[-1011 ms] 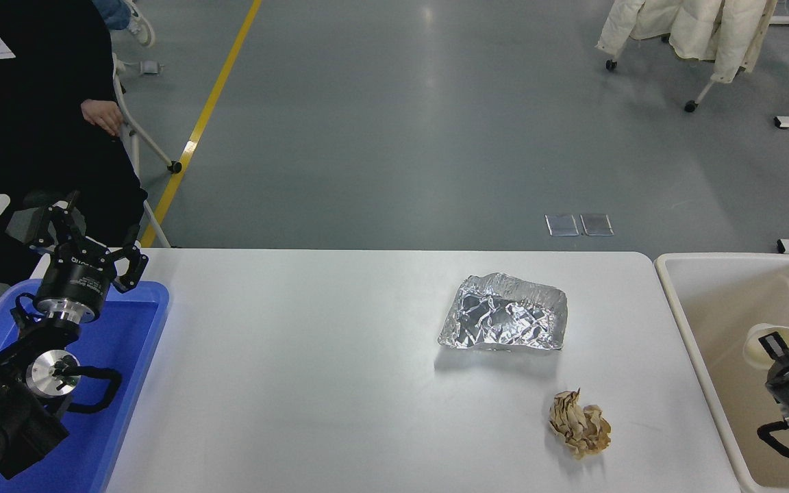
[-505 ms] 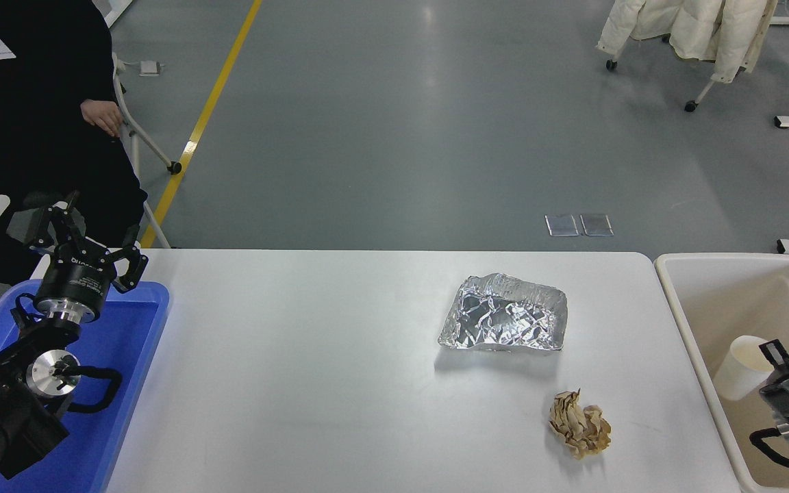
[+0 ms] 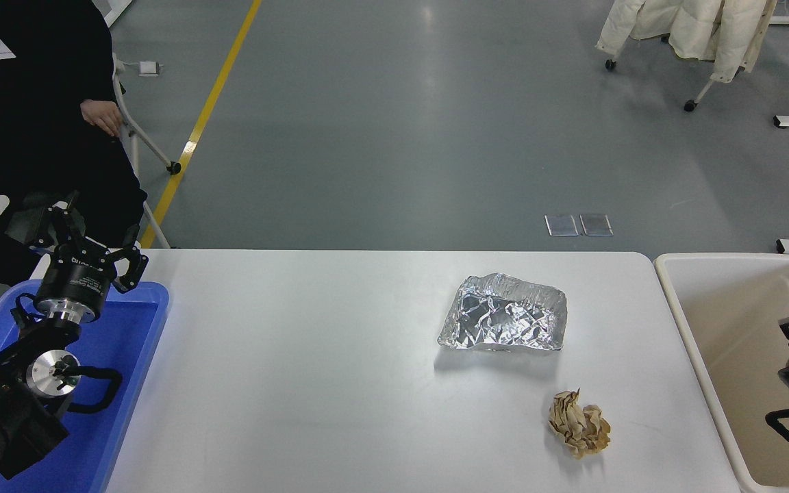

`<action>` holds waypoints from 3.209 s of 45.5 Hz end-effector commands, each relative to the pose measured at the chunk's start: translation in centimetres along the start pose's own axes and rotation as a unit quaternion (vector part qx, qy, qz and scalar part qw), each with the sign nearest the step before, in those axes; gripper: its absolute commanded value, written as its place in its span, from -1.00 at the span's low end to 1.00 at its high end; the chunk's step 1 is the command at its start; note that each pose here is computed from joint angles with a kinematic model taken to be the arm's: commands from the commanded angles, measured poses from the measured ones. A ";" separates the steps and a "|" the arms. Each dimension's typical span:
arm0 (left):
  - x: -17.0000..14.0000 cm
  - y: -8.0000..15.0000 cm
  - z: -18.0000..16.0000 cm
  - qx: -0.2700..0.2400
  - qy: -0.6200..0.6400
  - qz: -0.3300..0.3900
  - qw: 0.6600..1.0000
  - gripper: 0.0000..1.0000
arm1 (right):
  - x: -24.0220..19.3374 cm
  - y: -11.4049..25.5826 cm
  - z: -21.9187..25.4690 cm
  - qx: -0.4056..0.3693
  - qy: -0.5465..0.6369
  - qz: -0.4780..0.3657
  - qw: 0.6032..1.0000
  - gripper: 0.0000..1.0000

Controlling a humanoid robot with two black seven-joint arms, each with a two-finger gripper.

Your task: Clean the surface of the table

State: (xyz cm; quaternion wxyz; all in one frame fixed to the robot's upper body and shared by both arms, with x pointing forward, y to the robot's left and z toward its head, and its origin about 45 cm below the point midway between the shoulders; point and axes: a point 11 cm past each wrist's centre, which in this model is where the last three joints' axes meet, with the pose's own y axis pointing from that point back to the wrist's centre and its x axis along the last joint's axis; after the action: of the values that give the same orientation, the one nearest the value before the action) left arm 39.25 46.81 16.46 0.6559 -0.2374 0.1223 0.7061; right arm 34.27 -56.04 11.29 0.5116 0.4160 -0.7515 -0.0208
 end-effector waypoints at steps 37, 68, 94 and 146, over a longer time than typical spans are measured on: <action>0.0 0.0 0.0 0.000 0.000 0.000 1.000 1.00 | 5.3 6.0 -10.4 0.172 -0.362 -0.145 0.904 1.00; 0.0 -0.1 0.0 0.000 0.000 -0.001 1.000 1.00 | -12.3 11.2 -12.6 0.251 -0.447 -0.315 0.799 1.00; 0.0 0.0 0.0 0.000 0.000 0.000 1.000 1.00 | -16.6 14.4 -15.3 0.292 -0.504 -0.325 0.745 1.00; 0.0 -0.1 0.0 0.000 0.000 -0.001 1.000 1.00 | -13.1 12.7 -14.6 0.308 -0.535 -0.272 0.738 1.00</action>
State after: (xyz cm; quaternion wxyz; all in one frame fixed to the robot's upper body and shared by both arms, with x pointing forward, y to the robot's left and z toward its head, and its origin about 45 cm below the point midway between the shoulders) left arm 39.29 46.78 16.50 0.6560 -0.2380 0.1221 0.7057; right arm 39.64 -31.10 13.00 -0.1314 0.6824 -0.6997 -0.1658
